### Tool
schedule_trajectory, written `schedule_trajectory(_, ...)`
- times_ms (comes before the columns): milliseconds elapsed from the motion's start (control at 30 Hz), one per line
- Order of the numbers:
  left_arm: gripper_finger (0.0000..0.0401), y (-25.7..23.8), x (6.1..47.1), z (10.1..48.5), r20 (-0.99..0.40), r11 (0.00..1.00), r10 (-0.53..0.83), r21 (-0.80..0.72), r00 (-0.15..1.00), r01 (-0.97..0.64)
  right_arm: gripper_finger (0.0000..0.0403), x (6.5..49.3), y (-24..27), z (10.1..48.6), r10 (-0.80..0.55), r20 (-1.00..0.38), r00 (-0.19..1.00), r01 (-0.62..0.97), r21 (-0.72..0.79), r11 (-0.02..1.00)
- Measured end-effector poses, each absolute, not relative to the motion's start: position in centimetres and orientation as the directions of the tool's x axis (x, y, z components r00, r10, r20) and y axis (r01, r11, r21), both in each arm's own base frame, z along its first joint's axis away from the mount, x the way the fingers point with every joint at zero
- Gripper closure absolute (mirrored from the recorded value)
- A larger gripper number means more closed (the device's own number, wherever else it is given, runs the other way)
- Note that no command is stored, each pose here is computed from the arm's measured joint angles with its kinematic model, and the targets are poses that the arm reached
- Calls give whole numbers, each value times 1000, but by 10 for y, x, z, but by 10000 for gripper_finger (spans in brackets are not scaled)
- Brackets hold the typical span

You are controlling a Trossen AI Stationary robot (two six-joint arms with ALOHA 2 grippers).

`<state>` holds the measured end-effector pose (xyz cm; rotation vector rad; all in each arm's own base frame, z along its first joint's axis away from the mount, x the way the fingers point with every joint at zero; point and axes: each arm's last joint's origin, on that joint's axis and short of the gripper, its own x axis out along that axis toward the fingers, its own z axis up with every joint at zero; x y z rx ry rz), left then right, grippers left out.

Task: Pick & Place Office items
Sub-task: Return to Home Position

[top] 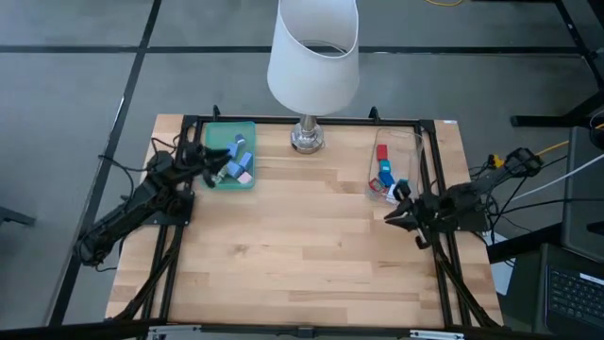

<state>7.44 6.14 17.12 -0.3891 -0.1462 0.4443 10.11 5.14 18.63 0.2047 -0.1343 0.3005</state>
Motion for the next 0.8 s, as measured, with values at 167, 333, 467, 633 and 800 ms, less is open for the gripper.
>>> schedule_trajectory(167,274,68,72,166,-1,746,635,-258,772,-614,350,103,48,177,179,64,982,-175,-63,983)
schedule_trajectory(333,274,71,72,162,-51,709,703,-29,710,-704,350,103,46,159,110,-106,988,-109,6,994)
schedule_trajectory(467,274,75,72,158,-102,689,725,101,681,-718,350,101,48,149,222,-222,950,-205,97,974)
schedule_trajectory(633,273,82,70,152,-174,656,751,83,637,-751,350,99,53,147,407,-257,877,-395,98,913)
schedule_trajectory(800,273,86,68,147,-225,625,768,60,599,-778,350,99,55,145,502,-275,820,-484,135,865)
